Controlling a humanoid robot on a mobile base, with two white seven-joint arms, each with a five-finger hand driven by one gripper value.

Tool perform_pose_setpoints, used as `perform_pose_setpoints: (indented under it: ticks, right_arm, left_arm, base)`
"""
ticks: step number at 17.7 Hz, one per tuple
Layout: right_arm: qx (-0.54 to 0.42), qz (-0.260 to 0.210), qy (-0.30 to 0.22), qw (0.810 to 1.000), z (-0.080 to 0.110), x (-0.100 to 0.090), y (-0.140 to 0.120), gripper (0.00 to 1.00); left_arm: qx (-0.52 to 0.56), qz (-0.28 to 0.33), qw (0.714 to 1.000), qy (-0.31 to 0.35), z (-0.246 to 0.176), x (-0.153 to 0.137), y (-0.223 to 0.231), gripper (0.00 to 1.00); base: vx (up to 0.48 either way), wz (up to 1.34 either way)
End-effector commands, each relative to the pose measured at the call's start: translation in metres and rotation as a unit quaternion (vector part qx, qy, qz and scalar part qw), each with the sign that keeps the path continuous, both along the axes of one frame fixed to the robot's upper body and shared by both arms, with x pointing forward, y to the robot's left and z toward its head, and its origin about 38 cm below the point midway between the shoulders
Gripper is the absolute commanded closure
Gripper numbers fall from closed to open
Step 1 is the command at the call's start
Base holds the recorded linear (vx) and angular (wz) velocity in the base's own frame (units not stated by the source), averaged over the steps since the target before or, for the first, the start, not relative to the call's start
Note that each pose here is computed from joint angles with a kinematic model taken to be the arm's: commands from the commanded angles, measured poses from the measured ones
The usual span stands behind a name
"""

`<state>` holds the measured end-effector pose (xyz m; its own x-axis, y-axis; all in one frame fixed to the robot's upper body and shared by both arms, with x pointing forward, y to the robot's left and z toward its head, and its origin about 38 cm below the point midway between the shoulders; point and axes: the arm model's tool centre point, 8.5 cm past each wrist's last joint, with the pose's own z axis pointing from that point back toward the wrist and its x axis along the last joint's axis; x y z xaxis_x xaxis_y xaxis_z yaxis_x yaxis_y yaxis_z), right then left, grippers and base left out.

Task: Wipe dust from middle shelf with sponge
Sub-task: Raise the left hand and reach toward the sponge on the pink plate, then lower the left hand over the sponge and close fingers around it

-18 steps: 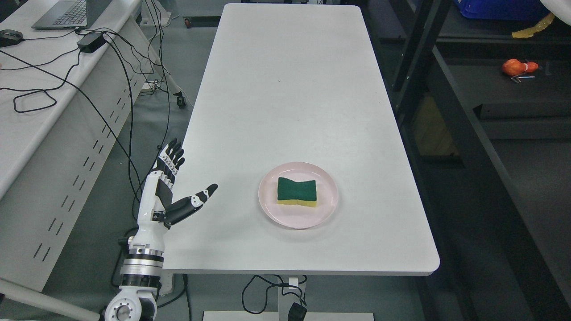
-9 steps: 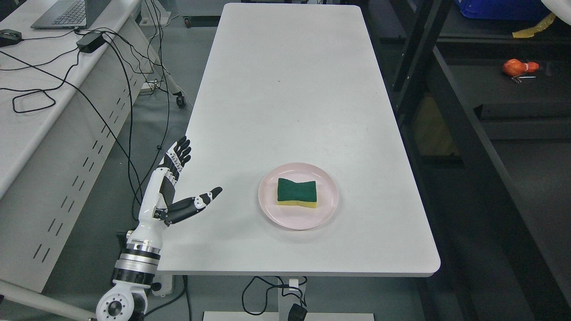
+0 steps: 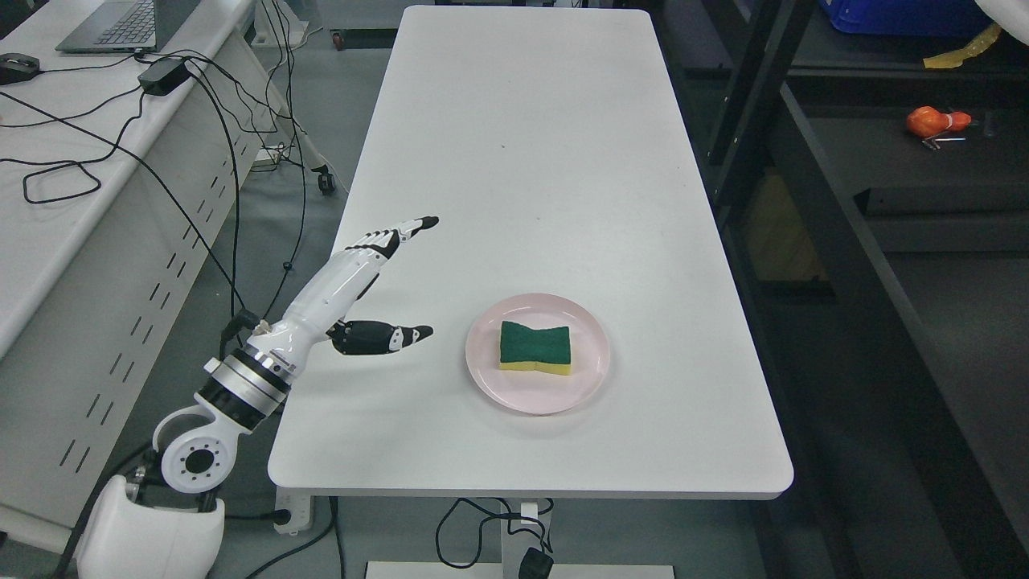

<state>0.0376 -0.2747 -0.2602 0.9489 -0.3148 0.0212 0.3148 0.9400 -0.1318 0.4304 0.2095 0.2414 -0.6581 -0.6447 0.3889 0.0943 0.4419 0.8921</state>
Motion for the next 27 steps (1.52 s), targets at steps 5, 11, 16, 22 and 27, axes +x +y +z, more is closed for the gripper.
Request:
perform_pose_setpoints:
  ticks: [5,11,16,22,27]
  right_arm:
    - [-0.011,0.000,-0.008,1.000,0.001,0.006,-0.013,0.00]
    - [-0.011,0.000,-0.008,1.000,0.001,0.006,-0.013,0.00]
    - [-0.011,0.000,-0.008,1.000,0.001,0.006,-0.013,0.00]
    - [-0.011,0.000,-0.008,1.000,0.001,0.006,-0.013,0.00]
    - [-0.011,0.000,-0.008,1.000,0.001,0.006,-0.013,0.00]
  left_arm:
    - [0.402,-0.089,0.910,-0.054,-0.031,0.028,-0.101,0.07]
    - [0.423,-0.123,0.897,-0.043,-0.050,0.035,-0.144,0.07]
    - [0.441,-0.139,0.886,-0.041,-0.069,0.029,-0.174,0.07]
    - [0.449,-0.130,0.883,-0.029,-0.076,0.034,-0.183,0.18]
    - [0.431,-0.103,0.896,-0.011,-0.064,0.044,-0.166,0.36]
  base:
    - [0.000,0.00]
    - [0.000,0.00]
    - [0.000,0.00]
    - [0.000,0.00]
    - [0.000,0.00]
